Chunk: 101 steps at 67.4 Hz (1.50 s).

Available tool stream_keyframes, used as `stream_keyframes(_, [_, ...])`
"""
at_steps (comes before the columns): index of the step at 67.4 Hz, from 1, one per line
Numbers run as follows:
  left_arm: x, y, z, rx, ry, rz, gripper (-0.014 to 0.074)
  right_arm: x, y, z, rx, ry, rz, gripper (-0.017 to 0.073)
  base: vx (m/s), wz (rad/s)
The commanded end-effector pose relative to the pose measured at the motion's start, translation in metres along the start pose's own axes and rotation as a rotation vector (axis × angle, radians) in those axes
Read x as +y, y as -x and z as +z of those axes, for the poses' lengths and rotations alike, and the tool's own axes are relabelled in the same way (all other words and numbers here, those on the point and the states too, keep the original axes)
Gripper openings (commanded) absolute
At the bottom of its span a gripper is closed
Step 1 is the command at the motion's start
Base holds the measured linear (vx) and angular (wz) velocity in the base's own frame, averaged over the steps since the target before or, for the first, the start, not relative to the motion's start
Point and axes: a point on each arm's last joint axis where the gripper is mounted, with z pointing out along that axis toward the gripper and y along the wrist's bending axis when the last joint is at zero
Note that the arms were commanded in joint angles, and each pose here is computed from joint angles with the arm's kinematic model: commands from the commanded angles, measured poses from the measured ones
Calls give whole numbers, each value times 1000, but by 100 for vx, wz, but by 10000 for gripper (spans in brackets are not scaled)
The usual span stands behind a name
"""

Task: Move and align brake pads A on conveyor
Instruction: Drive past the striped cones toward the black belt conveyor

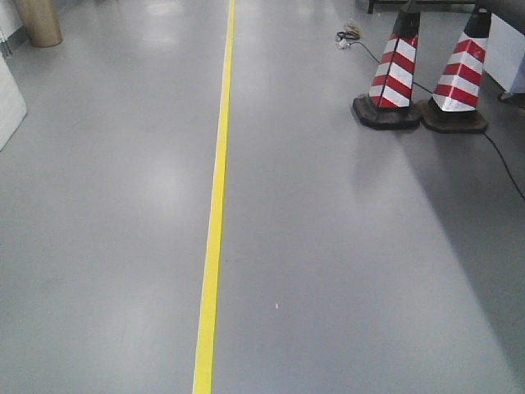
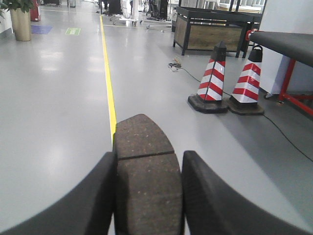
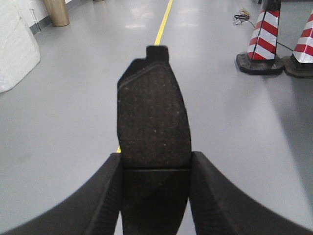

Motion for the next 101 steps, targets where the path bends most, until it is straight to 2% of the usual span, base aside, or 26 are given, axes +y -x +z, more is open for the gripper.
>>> stream_keyframes(1, [-2, 18, -2, -121, -14, -9, -6, 1, 17, -4, -114, 6, -11, -11, 84, -1])
stream_keyframes(101, [-2, 18, -2, -122, -14, -9, -6, 1, 17, -4, -114, 6, -11, -11, 79, -1])
